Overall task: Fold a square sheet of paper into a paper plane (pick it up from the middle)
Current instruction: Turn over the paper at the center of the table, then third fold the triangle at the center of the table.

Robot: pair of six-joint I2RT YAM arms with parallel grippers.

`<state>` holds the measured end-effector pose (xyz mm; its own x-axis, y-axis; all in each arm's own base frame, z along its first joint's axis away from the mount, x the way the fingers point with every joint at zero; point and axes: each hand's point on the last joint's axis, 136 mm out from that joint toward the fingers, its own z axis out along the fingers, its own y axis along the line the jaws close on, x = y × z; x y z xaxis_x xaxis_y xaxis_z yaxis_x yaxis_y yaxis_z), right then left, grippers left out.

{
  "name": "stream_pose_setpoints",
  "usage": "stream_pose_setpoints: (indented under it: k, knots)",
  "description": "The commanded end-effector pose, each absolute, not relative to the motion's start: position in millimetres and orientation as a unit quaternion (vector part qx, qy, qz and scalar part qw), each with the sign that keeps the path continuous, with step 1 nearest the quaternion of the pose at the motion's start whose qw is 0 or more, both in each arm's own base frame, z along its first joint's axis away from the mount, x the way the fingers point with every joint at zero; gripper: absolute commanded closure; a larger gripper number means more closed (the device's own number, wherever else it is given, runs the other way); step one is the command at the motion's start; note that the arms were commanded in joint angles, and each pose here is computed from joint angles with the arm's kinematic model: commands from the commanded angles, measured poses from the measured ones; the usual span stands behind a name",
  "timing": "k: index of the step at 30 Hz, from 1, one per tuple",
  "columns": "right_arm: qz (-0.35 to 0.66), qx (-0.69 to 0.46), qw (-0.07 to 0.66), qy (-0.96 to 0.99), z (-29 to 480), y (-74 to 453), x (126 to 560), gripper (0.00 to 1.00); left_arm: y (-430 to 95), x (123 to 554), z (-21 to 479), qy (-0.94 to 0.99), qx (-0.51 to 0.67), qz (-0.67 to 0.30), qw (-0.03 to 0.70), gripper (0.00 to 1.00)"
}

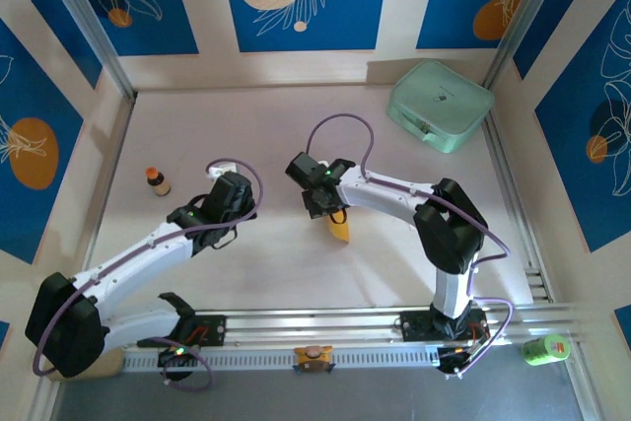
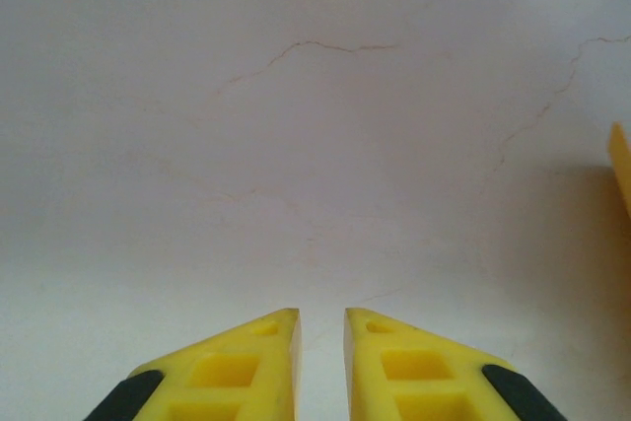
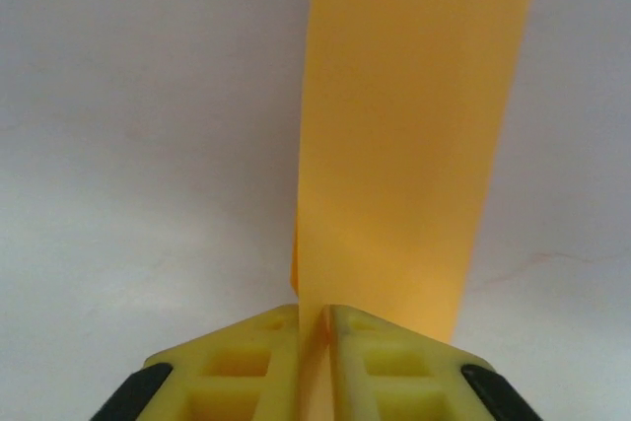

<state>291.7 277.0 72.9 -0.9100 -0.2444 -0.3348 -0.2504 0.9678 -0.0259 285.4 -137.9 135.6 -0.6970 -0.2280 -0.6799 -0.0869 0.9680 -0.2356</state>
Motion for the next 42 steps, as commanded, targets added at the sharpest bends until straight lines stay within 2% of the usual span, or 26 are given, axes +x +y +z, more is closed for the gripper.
stream_pose_setpoints:
  k: [1,5,9,10,12,15,20,26,34,42]
  knots:
    - [0.139,-0.120,0.138,0.973,84,307,287,0.73,-132,283,133,0.917,-0.097,-0.090,0.375,0.80]
    - [0.232,-0.057,0.130,0.962,99,289,293,0.62,-146,284,134,0.913,-0.082,-0.128,0.378,0.80]
    - [0.322,0.009,0.128,0.938,104,258,297,0.61,-165,288,136,0.909,-0.061,-0.170,0.375,0.80]
    - [0.340,0.023,0.123,0.932,103,251,296,0.63,-171,289,136,0.909,-0.055,-0.181,0.371,0.80]
    - [0.370,0.049,0.110,0.921,95,235,295,0.74,-188,291,133,0.911,-0.037,-0.208,0.355,0.80]
    - [0.399,0.067,0.094,0.910,83,222,288,0.80,-215,293,126,0.913,-0.012,-0.252,0.322,0.80]
    - [0.410,0.072,0.071,0.907,67,218,281,0.87,-257,292,108,0.911,0.010,-0.321,0.260,0.80]
    - [0.418,0.071,0.049,0.904,53,226,283,0.88,-289,287,86,0.914,0.025,-0.358,0.188,0.76]
    - [0.403,0.083,0.021,0.911,25,223,284,0.89,-304,282,67,0.912,0.009,-0.385,0.141,0.71]
    - [0.375,0.122,-0.023,0.919,-6,211,265,0.92,-309,281,56,0.916,0.006,-0.385,0.113,0.68]
